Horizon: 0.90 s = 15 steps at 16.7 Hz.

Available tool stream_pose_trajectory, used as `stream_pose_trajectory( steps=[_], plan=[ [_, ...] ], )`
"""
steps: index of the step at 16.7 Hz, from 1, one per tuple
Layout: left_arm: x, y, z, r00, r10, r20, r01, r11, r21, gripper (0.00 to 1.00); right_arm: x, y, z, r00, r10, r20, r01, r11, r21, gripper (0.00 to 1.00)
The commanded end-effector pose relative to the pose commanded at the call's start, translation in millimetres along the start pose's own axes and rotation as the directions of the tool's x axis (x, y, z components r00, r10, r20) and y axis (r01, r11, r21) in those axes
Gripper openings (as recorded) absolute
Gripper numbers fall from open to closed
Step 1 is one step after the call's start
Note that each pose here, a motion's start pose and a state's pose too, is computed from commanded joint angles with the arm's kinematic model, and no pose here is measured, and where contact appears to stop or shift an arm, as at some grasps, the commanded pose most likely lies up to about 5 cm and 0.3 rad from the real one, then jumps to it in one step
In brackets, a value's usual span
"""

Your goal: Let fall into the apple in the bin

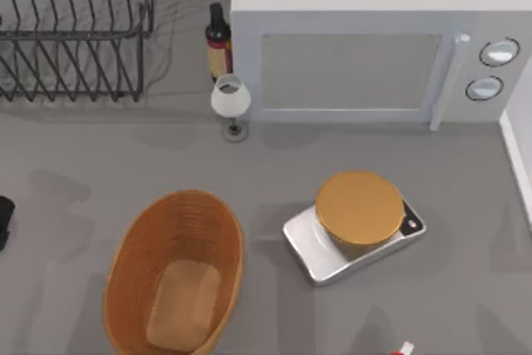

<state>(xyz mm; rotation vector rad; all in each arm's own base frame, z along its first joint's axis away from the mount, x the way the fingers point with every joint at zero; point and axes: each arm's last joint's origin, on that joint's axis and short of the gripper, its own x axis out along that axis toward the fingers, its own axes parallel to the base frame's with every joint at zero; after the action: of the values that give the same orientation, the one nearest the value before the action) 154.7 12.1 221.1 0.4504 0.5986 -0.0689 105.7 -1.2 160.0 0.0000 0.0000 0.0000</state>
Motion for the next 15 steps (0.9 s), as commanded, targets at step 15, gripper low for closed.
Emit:
stream_pose_trajectory(
  steps=[15],
  plan=[
    [161.1, 64.4, 30.6, 0.564, -0.387, -0.729, 0.745, 0.619, 0.248, 1.00, 0.0, 0.0, 0.0, 1.000, 0.000, 0.000, 0.000, 1.000, 0.000, 1.00]
  ],
)
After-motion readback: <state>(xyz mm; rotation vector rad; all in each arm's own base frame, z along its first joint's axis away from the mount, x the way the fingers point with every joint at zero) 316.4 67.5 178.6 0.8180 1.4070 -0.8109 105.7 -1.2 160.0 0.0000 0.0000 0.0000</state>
